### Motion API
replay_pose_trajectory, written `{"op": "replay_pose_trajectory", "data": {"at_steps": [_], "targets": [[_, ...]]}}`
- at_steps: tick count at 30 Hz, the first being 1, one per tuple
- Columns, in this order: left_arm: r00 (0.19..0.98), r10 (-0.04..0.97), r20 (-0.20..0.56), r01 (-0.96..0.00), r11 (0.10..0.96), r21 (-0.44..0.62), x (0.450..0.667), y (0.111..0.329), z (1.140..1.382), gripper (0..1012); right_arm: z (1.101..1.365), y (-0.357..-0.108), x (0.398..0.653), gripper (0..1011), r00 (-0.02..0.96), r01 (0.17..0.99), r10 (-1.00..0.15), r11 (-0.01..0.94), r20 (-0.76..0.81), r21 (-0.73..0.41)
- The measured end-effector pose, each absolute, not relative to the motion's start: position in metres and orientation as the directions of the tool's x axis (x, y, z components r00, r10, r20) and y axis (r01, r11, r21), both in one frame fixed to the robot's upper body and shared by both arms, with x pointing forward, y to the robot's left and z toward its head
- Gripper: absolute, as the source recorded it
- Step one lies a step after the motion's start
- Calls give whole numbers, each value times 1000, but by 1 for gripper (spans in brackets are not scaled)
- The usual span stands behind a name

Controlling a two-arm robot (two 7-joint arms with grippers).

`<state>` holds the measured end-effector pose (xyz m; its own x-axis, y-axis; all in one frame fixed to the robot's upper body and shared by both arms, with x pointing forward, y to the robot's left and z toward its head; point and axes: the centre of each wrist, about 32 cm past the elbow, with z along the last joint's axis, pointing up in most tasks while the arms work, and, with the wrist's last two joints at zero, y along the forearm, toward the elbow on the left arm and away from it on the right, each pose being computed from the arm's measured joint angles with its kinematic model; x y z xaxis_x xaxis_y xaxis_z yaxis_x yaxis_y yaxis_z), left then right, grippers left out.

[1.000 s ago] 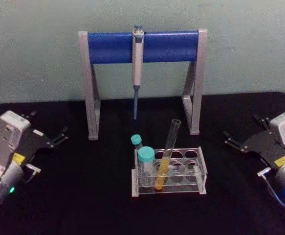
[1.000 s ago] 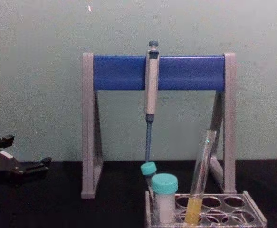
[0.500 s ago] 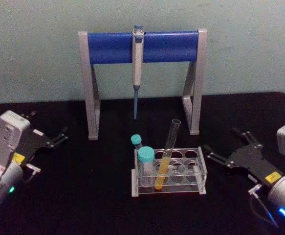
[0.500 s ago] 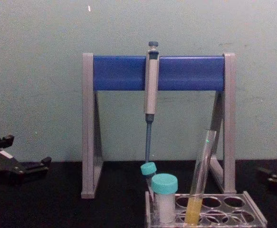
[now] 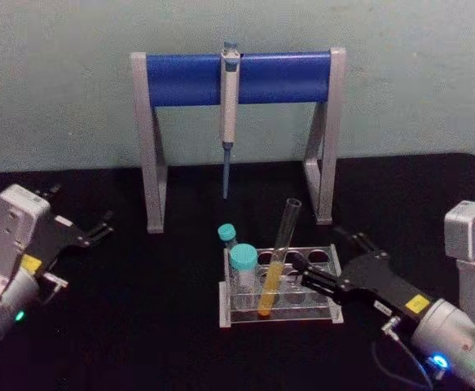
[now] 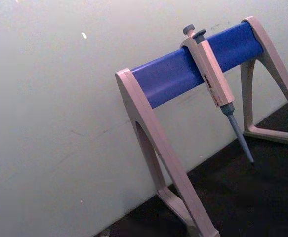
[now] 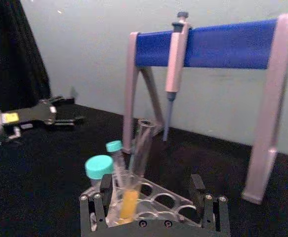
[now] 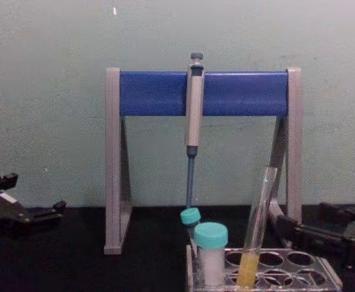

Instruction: Pick up the test tube from the test tube rack, shake it, then place it back into the test tube rack.

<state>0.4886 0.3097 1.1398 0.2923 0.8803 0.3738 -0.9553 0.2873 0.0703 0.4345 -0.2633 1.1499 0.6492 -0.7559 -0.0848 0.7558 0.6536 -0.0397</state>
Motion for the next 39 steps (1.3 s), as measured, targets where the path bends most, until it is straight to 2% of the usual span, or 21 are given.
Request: {"op": "replay_pose_trajectory", "data": {"at_steps": [11,22,39], "targets": [[292,880,374,-955,287,70,489,310,1140,1001,1144,-248,458,1000,680,720,-711,694,-182,-20],[292,880,374,-955,287,70,489,310,1140,1001,1142,-239,478,1000,687,708,-695,706,-211,-22],[292,880,374,-955,287,70,489,310,1140,1001,1140,-234,487,1000,688,702,-693,711,-215,-44]]}}
